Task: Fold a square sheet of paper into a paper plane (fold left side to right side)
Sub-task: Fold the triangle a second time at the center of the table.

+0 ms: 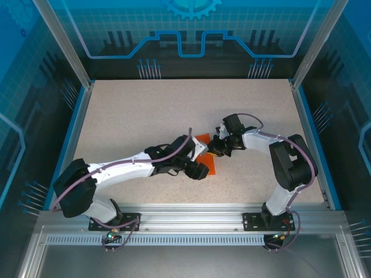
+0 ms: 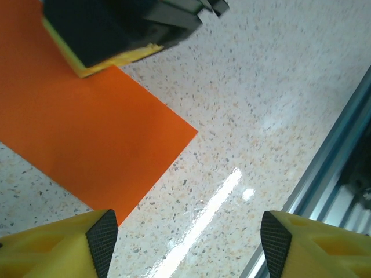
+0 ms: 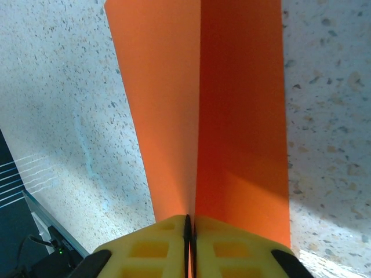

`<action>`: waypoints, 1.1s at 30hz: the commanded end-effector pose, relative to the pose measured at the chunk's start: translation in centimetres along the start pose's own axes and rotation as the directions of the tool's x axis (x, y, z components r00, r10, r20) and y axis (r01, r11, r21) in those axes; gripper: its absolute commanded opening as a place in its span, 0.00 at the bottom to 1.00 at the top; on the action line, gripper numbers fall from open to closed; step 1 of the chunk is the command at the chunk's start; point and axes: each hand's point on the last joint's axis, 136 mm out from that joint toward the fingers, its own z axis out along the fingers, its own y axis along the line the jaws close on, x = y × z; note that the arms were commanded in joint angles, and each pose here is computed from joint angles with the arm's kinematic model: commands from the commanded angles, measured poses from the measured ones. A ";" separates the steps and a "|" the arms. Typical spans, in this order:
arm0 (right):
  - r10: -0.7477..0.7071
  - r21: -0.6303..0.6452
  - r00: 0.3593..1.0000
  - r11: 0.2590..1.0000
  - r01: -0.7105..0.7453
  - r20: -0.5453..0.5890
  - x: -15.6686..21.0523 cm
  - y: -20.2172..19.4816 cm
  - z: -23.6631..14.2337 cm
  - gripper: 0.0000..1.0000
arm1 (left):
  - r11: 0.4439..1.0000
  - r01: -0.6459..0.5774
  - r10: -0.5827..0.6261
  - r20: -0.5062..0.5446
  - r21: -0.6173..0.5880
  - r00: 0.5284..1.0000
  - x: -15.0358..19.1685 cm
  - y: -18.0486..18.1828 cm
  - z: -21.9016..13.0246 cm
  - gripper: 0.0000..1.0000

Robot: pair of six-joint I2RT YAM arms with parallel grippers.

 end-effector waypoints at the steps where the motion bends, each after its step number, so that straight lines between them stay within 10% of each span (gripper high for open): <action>1: 0.032 -0.014 0.999 0.999 -0.032 -0.019 -0.1 0.1 -0.2 0.11 | 0.989 -0.118 0.115 -0.040 -0.085 0.993 -0.6 -0.3 1.0 0.70; 23: 0.039 -0.017 0.999 0.999 -0.040 -0.025 0.4 0.0 -0.4 0.12 | 0.868 -0.298 0.225 -0.221 -0.397 0.949 -0.4 0.6 7.5 0.74; 33: 0.038 0.013 0.999 0.999 -0.038 -0.027 0.5 -0.5 -0.3 0.13 | 0.867 -0.290 0.222 -0.206 -0.406 0.953 -0.8 0.7 7.3 0.35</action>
